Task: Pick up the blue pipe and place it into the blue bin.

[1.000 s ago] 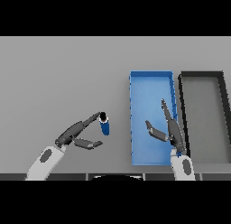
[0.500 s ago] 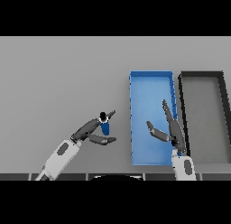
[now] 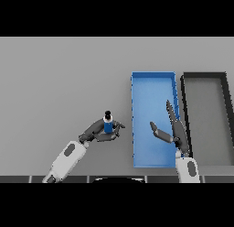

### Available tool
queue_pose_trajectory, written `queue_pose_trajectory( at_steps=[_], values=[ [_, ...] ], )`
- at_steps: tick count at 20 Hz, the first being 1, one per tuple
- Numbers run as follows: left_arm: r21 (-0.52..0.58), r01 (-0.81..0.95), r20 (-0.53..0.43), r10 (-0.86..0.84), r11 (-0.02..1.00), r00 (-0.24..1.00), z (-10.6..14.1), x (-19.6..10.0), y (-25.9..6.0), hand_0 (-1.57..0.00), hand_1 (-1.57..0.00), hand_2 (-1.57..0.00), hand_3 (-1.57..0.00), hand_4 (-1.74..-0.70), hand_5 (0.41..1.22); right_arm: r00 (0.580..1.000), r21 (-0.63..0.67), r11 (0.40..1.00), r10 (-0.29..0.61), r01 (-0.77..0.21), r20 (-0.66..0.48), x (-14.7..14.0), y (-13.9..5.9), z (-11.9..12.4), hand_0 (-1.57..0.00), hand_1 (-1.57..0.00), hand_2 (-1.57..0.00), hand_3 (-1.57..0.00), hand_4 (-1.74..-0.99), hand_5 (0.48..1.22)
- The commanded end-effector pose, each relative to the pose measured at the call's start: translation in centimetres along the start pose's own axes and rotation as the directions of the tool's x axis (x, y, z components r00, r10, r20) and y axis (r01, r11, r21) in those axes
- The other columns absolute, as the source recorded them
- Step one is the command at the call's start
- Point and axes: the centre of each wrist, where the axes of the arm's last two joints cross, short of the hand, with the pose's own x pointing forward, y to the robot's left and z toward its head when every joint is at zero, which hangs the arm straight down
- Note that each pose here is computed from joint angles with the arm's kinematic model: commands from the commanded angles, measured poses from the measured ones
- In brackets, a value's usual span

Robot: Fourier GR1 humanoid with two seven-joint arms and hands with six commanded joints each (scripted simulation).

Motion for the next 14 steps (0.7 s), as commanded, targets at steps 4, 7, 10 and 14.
queue_pose_trajectory(
  at_steps=[4,7,10,14],
  values=[
    [-0.012,0.027,0.086,-0.026,1.0,0.996,0.1,-0.7,-1.1,-1.29,-1.34,-1.35,-1.27,-1.65,1.125,1.0,-0.009,1.0,0.005,-0.005,0.027,0.3,0.1,0.1,0.0,0.0,0.0,0.0,-1.191,0.602],
    [0.02,0.027,0.117,-0.029,0.999,0.993,-0.2,0.3,-0.9,-1.43,-1.45,-1.46,-1.38,-1.69,1.172,1.0,-0.001,1.0,0.003,-0.003,0.005,0.3,0.1,-0.1,0.0,0.0,0.0,0.0,-1.189,0.601],
    [0.029,0.019,0.193,-0.025,0.999,0.981,-0.7,2.0,-1.3,-1.5,-1.51,-1.51,-1.44,-1.72,1.196,1.0,-0.003,1.0,0.005,-0.005,0.01,-0.2,-0.2,0.1,0.0,0.0,0.0,0.0,-1.187,0.605],
    [0.0,0.03,0.264,-0.029,1.0,0.964,-1.0,4.8,-1.9,-1.54,-1.55,-1.55,-1.47,-1.73,1.211,0.999,-0.009,1.0,0.023,-0.023,0.03,-0.2,-0.5,0.3,0.0,0.0,0.0,0.0,-1.164,0.602]
  ],
)
